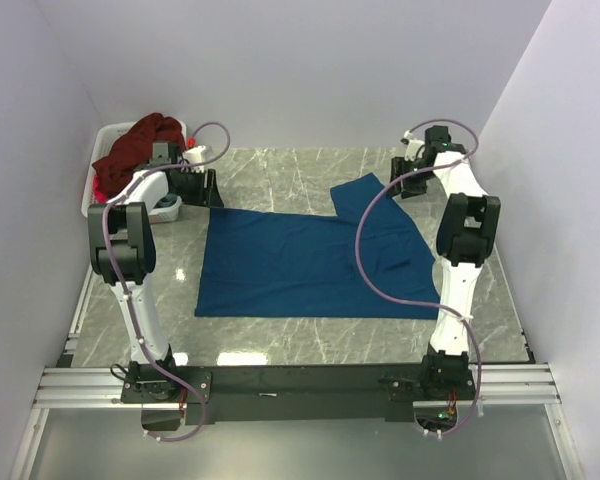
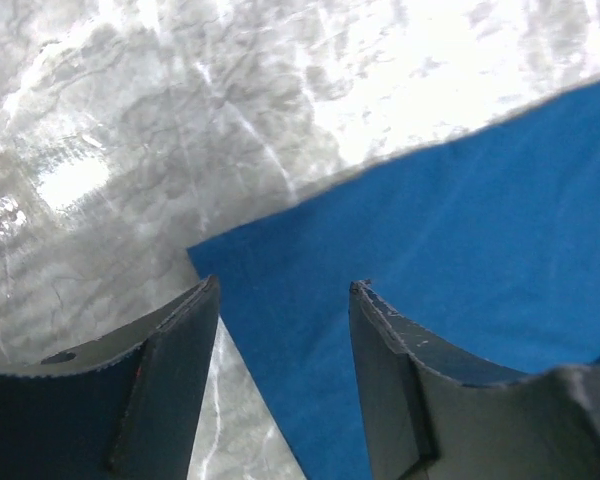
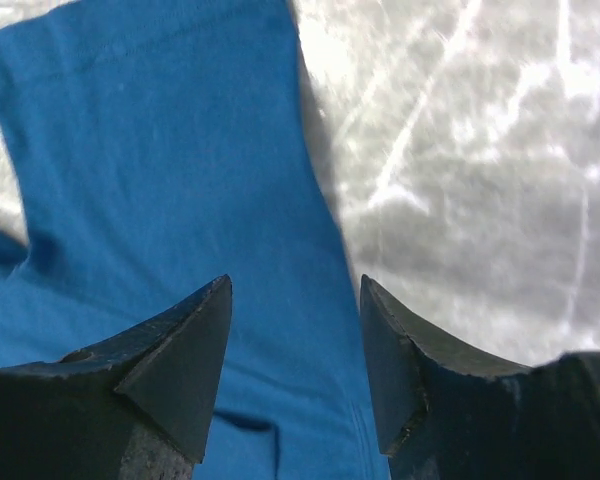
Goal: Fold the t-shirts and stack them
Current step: Fold the tshirt
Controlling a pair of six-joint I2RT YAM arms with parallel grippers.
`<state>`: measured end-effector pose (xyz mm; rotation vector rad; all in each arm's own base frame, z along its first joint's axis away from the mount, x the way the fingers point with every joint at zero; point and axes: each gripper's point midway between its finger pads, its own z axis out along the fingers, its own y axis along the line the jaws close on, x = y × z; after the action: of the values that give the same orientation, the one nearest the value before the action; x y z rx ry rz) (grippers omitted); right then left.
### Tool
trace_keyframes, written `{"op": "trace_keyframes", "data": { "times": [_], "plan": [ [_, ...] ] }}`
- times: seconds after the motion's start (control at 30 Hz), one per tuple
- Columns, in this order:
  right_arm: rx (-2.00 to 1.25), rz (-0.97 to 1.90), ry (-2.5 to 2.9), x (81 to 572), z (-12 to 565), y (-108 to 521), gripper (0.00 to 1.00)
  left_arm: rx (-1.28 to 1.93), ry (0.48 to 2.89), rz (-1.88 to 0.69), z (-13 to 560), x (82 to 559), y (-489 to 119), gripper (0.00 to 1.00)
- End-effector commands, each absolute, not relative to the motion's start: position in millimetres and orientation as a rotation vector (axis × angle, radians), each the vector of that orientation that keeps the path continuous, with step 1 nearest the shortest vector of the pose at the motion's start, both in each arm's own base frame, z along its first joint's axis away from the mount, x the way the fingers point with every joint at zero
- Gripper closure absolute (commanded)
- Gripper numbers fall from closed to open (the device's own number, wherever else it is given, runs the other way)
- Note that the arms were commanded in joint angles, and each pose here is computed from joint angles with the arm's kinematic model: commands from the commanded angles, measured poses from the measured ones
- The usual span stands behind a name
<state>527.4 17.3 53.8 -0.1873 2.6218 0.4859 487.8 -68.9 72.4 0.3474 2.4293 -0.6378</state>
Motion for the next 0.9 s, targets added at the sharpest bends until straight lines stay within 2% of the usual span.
{"op": "trace_keyframes", "data": {
  "times": [0.0,0.47,0.57,0.7,0.87],
  "plan": [
    [-0.186,0.367,2.526,561,67,19,0.39,0.344,2.399,-0.588,80,505,-68,0.39],
    [-0.242,0.296,2.557,578,36,38,0.4,0.404,2.481,-0.45,51,508,-61,0.37],
    [-0.249,0.322,2.555,578,33,42,0.48,0.409,2.484,-0.428,50,511,-58,0.38],
    [-0.271,0.373,2.54,577,36,49,0.67,0.416,2.491,-0.423,49,512,-56,0.41],
    [-0.283,0.399,2.531,577,37,52,0.73,0.431,2.454,-0.4,55,520,-56,0.4]
  ]
}}
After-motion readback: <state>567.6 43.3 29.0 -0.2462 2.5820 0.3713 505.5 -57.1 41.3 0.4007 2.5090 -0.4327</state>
